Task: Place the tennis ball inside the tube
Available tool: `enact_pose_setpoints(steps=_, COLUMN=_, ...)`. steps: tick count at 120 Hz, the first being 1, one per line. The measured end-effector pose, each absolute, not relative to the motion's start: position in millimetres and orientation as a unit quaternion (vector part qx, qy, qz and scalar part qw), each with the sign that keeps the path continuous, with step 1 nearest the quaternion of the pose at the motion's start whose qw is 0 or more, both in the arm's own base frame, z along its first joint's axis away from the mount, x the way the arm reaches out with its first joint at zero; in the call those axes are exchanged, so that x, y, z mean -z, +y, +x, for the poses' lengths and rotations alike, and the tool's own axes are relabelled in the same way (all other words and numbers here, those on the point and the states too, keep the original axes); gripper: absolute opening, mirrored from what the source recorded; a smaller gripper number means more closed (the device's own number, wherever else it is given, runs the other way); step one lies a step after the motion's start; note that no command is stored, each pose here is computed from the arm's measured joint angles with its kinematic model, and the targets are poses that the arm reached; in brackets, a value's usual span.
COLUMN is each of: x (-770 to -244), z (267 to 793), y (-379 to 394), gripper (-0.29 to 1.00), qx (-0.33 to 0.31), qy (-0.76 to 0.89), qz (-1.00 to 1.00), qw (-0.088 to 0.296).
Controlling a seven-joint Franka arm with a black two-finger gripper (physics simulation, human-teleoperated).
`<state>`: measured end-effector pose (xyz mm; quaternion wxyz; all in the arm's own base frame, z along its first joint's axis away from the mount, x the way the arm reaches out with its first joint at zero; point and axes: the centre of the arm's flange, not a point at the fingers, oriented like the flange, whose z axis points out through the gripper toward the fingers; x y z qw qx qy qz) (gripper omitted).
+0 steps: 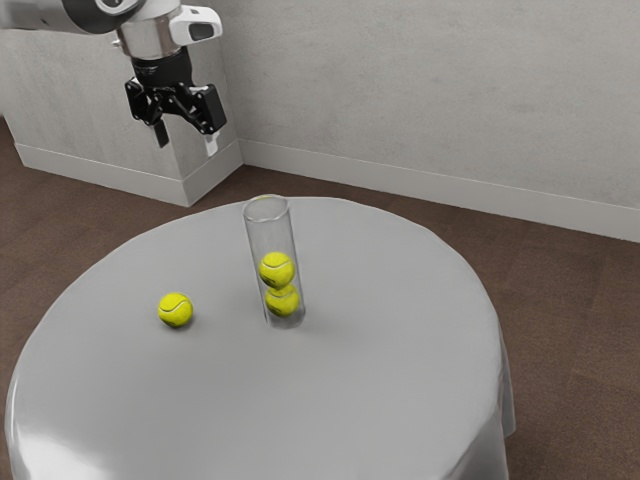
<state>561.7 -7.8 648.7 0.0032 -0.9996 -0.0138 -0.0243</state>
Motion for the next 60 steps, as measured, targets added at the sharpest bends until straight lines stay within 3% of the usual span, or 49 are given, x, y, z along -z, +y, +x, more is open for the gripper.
enact_pose_setpoints(steps=20, x=-655.3, z=554.7, y=-15.8, gripper=0.70, qx=0.028, qy=-0.005, qz=-1.000, qw=0.005)
enact_pose_setpoints(steps=34, x=-657.7, z=512.8, y=-18.0, gripper=0.70, qx=0.027, qy=0.000, qz=-1.000, qw=0.004)
enact_pose_setpoints(steps=60, x=-598.9, z=441.5, y=4.9, gripper=0.70, qx=0.008, qy=-0.019, qz=-1.000, qw=0.002)
